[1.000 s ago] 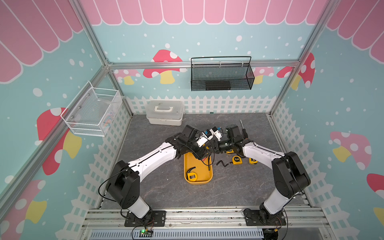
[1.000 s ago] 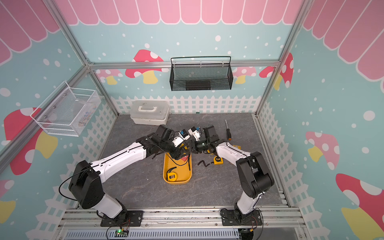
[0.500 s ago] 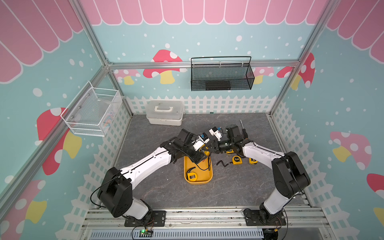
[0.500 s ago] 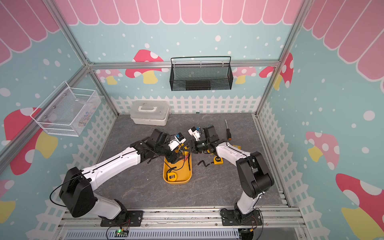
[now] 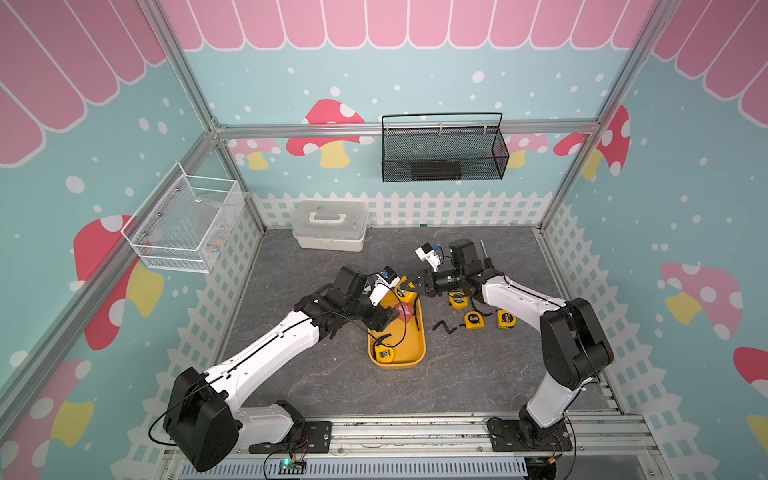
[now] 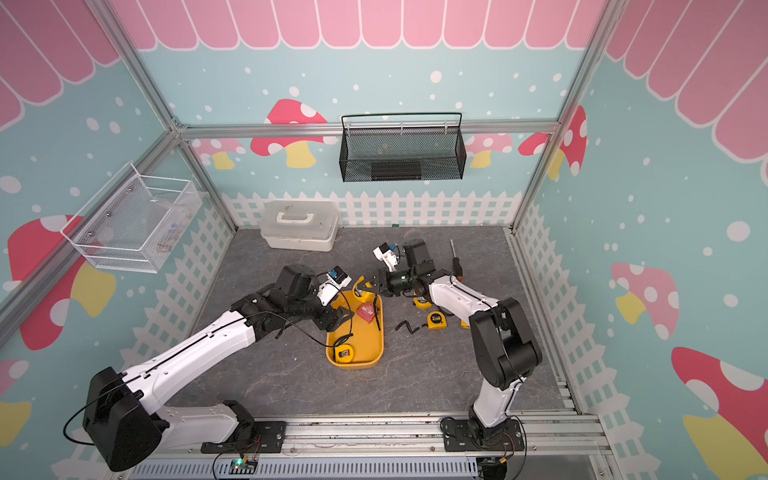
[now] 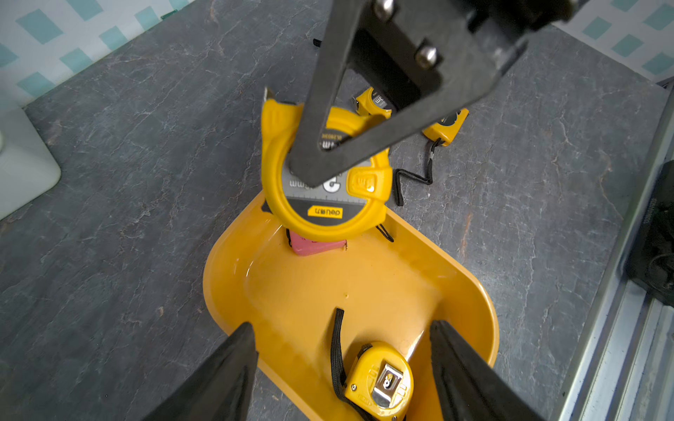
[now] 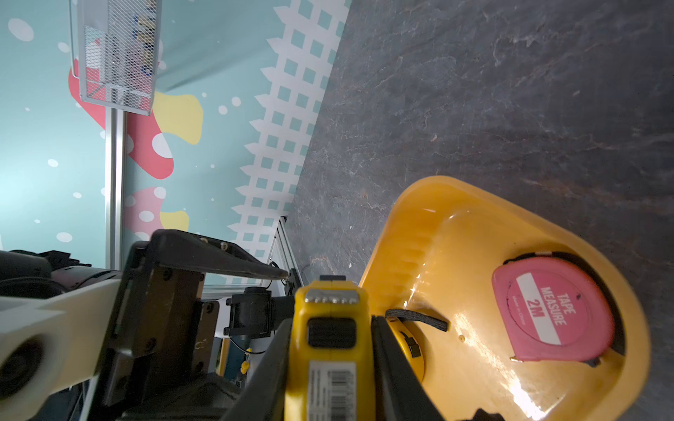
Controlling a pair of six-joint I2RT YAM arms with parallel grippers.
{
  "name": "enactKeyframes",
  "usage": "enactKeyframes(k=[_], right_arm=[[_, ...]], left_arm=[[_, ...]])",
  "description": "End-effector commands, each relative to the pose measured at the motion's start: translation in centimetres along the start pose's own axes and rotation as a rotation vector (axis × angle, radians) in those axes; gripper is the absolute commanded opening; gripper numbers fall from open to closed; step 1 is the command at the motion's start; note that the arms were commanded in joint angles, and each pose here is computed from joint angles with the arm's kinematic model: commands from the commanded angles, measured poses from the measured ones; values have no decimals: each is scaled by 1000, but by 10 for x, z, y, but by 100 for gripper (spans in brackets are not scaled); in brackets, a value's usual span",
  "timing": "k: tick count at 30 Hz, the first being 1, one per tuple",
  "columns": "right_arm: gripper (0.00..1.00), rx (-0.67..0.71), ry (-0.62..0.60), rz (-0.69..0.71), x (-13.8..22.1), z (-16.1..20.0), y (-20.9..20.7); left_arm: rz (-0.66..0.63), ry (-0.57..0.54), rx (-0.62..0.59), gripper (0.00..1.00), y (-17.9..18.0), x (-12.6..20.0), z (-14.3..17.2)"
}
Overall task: Take the tape measure out of the storage box
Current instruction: Place the tape measure at the center of the board.
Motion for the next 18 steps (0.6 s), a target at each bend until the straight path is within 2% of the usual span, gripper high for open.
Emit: enactKeyframes(k=[1,9,18], right_arm=[[31,54,-32,-15,17,-14,17],[31,99,-148,35,74,-32,31],[31,31,-308,149,149,-24,-2]], left_arm=[[4,18,23,76,1,-3,2],[37,20,21,76,2,-11,-2],[47,24,22,76,3,-19,-1]])
Point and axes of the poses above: each gripper's point midway between its finger pads, its own x axis back along the fingers, its own y axis along the line the jaws close on, z = x × y, the point moved 9 cm from there along x, back along the fingers, and after that the axes turned 9 degrees about -x, right-handed, at the moved point
